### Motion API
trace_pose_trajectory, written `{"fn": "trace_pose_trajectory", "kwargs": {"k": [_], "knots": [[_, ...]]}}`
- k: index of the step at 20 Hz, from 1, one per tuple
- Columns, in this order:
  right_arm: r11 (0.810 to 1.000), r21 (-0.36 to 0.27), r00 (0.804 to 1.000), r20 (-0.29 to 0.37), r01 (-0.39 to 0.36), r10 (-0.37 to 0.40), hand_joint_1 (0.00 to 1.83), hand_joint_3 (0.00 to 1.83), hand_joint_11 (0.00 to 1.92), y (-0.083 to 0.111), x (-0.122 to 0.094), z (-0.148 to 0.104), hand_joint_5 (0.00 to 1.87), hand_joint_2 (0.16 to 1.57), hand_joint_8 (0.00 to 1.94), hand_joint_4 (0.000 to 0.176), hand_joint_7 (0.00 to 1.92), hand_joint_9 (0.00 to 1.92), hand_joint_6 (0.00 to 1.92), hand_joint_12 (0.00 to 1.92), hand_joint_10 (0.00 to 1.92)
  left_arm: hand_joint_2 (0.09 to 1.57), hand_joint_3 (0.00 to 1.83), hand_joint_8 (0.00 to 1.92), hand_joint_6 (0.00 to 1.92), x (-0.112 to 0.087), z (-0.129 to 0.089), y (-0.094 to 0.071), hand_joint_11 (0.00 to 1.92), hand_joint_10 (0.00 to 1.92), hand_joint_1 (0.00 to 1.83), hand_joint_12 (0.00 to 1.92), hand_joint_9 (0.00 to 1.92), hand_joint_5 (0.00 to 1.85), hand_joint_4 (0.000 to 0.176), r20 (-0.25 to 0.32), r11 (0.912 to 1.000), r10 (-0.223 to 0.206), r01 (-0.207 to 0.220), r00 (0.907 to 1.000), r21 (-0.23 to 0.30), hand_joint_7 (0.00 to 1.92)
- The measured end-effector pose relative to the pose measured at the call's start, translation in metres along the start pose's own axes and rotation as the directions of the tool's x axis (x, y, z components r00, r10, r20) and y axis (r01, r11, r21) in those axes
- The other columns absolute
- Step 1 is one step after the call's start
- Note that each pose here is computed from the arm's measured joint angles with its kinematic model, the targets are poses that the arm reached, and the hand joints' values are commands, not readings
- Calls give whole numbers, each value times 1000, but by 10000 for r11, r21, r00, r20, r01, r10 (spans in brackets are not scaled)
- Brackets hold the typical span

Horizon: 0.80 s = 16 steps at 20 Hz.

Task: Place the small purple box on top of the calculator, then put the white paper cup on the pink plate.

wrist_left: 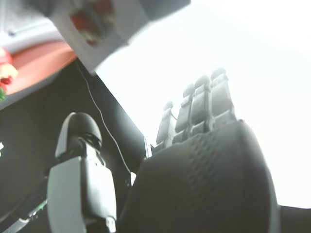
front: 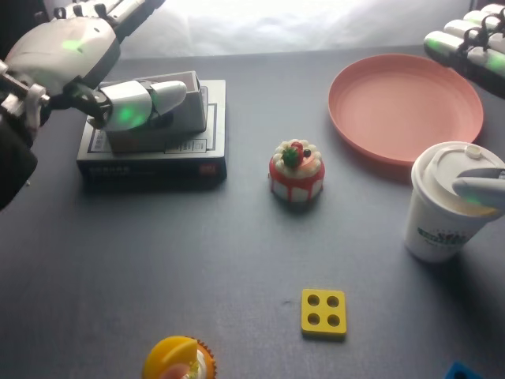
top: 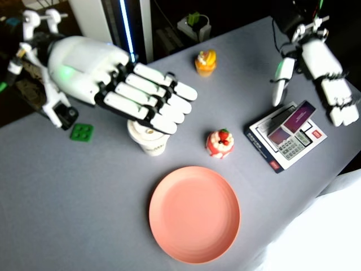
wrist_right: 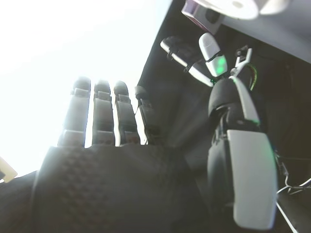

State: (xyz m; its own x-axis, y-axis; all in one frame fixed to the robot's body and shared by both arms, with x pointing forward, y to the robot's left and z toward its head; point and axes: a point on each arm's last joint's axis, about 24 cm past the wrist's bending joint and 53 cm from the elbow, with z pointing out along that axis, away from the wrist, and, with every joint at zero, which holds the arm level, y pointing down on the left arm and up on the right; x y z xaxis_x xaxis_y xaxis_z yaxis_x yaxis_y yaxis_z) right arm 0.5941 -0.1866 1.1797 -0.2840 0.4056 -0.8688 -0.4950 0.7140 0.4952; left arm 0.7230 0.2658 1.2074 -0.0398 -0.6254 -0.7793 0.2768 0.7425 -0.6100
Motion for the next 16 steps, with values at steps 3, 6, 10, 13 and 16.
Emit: {"fn": "trace_pose_trajectory", "kwargs": {"k": [3, 6, 10, 13, 16], "knots": [[9996, 125, 9991, -347, -256, 260, 523, 0, 19, -8, 8, -5, 0, 955, 0, 71, 0, 0, 0, 11, 0, 1236, 29, 0, 0, -1, -17, -20, 15, 0, 371, 13, 0, 0, 144, 121, 9967, 250, -259, 9996, 772, 0], [9983, 285, 9961, -712, -506, 525, 557, 0, 3, -15, 19, -9, 0, 936, 0, 51, 0, 0, 0, 2, 0, 1235, 16, 0, 0, -9, -28, -37, 15, 0, 441, 34, 0, 0, 132, 499, 9892, 380, -447, 9980, 1399, 0], [9948, 498, 9911, -951, -885, 930, 598, 0, 0, -26, 32, -4, 0, 910, 0, 54, 0, 0, 0, 0, 0, 1227, 0, 0, 0, -11, -37, -51, 0, 0, 453, 0, 0, 0, 140, 667, 9800, 457, -577, 9967, 1905, 0], [9913, 822, 9839, -1380, -1032, 1138, 640, 0, 0, -37, 50, 0, 0, 912, 0, 60, 0, 0, 0, 0, 0, 1233, 1, 0, 2, -11, -38, -55, 5, 0, 595, 3, 0, 6, 123, 719, 9770, 443, -582, 9964, 2050, 0], [9874, 1078, 9795, -1525, -1157, 1314, 703, 0, 0, -47, 59, 11, 0, 964, 0, 19, 0, 0, 0, 0, 0, 1235, 1, 0, 5, -9, -39, -53, 0, 0, 598, 0, 0, 15, 129, 629, 9776, 476, -594, 9969, 2019, 0]]}}
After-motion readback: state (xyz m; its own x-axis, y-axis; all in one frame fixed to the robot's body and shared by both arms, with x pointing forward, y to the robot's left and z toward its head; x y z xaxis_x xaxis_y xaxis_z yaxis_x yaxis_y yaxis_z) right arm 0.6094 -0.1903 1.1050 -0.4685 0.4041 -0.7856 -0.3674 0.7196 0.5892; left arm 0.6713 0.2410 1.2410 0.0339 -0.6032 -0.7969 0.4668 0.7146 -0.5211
